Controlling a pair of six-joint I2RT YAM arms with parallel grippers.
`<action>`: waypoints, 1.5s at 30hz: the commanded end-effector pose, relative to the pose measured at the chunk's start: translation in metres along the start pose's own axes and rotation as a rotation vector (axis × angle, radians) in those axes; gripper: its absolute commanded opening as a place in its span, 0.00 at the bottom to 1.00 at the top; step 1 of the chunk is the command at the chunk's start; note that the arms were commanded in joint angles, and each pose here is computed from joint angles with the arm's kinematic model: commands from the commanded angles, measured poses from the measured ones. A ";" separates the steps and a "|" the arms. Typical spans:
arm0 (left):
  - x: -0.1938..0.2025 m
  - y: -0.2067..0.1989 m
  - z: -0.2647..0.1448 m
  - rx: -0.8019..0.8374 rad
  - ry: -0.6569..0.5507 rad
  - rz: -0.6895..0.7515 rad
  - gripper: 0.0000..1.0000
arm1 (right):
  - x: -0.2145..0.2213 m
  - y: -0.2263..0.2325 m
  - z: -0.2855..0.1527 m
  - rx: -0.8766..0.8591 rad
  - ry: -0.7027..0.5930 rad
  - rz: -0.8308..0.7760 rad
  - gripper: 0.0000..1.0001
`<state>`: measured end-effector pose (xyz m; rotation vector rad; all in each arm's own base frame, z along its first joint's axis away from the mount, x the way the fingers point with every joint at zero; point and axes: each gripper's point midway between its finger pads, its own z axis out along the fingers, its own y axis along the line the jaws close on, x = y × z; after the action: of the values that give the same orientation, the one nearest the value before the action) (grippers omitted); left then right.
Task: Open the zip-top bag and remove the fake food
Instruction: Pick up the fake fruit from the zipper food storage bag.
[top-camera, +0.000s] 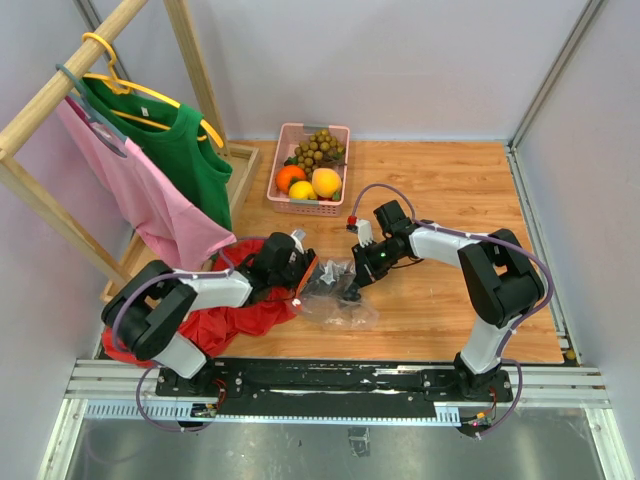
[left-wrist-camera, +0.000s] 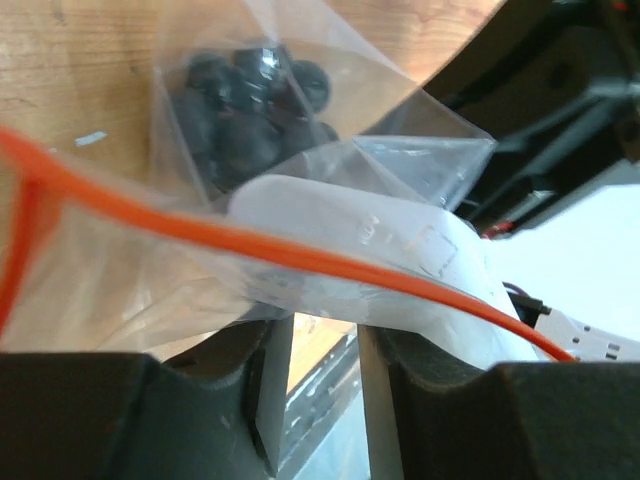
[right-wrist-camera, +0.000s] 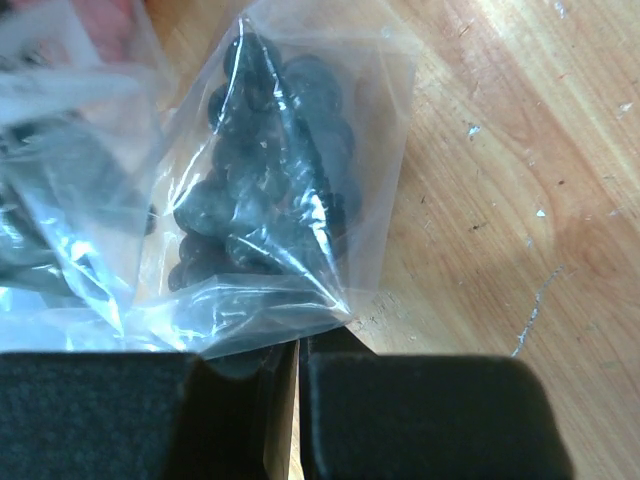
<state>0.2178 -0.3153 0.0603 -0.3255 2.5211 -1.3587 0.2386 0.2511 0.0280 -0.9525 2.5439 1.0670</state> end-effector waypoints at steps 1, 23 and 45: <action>-0.004 -0.007 -0.012 -0.036 -0.027 0.065 0.29 | -0.007 0.006 0.003 -0.008 -0.002 -0.017 0.03; 0.043 -0.003 -0.007 0.056 0.280 0.140 0.10 | -0.007 0.007 0.002 -0.006 -0.007 -0.009 0.03; 0.017 0.002 0.043 -0.016 0.242 0.108 0.69 | -0.004 0.026 0.009 -0.056 0.013 -0.037 0.03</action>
<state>0.2023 -0.3432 0.0372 -0.0165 2.7267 -1.4280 0.2362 0.2553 0.0280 -0.9643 2.5410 1.0671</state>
